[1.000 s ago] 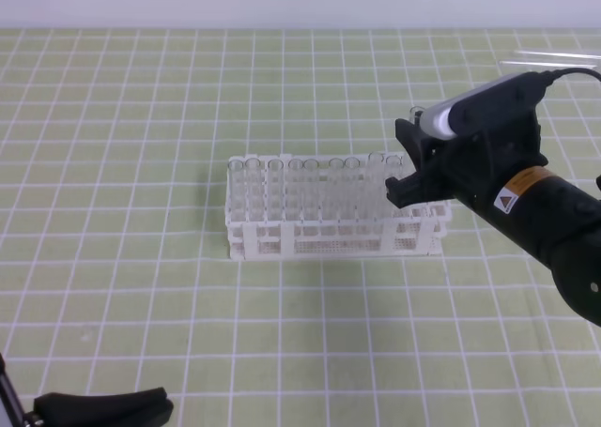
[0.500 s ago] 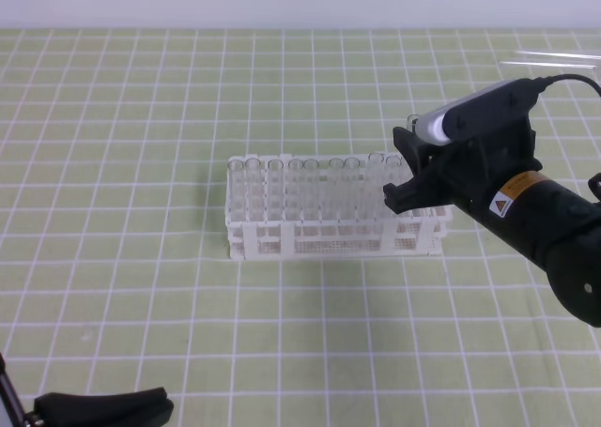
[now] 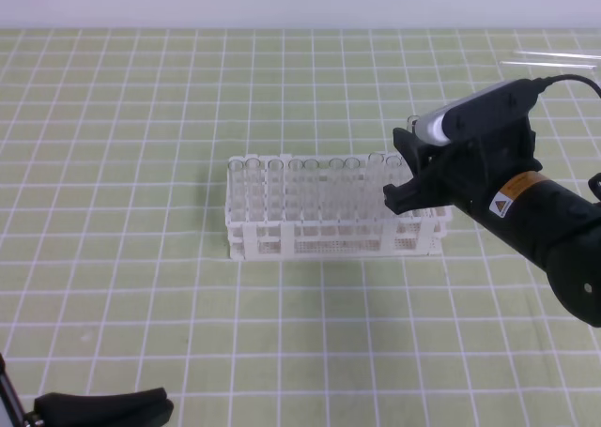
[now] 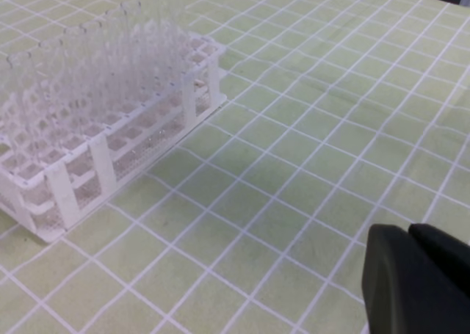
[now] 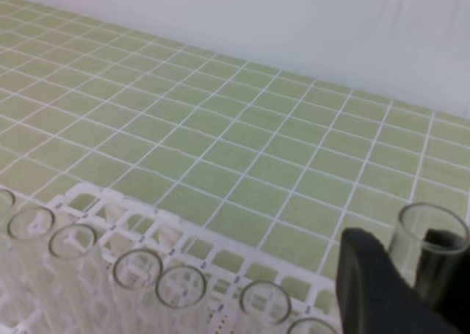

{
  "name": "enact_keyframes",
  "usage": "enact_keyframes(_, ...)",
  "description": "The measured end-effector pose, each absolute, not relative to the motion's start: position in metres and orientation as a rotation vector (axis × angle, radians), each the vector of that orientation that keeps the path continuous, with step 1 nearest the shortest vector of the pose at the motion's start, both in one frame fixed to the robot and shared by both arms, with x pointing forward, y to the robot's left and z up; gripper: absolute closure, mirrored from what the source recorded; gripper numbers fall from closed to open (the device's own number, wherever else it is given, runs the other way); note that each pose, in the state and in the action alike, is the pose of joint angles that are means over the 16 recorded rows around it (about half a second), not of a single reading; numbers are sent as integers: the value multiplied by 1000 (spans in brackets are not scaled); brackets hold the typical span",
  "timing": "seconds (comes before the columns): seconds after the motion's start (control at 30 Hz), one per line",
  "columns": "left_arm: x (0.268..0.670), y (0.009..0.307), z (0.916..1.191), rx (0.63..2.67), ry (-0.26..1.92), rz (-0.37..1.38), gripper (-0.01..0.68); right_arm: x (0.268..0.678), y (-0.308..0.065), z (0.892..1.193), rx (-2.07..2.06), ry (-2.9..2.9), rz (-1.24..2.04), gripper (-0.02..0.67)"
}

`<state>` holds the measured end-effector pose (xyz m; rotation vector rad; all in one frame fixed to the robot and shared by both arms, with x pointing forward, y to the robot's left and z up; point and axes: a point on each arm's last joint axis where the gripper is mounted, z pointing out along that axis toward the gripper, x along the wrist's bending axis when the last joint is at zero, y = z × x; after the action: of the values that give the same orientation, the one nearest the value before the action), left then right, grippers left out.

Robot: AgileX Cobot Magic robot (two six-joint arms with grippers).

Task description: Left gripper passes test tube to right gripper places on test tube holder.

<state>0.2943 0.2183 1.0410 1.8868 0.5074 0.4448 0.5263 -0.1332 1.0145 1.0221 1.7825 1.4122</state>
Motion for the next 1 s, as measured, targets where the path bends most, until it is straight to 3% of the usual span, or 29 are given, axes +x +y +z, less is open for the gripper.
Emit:
enact_keyframes(0.67,294,218,1041,1890,508,445,673,526,-133,1013,1035,1801,1397,544)
enact_keyframes(1.0,295,218,1041,1890,508,446,673,526,-134,1012,1040,1802,1396,496)
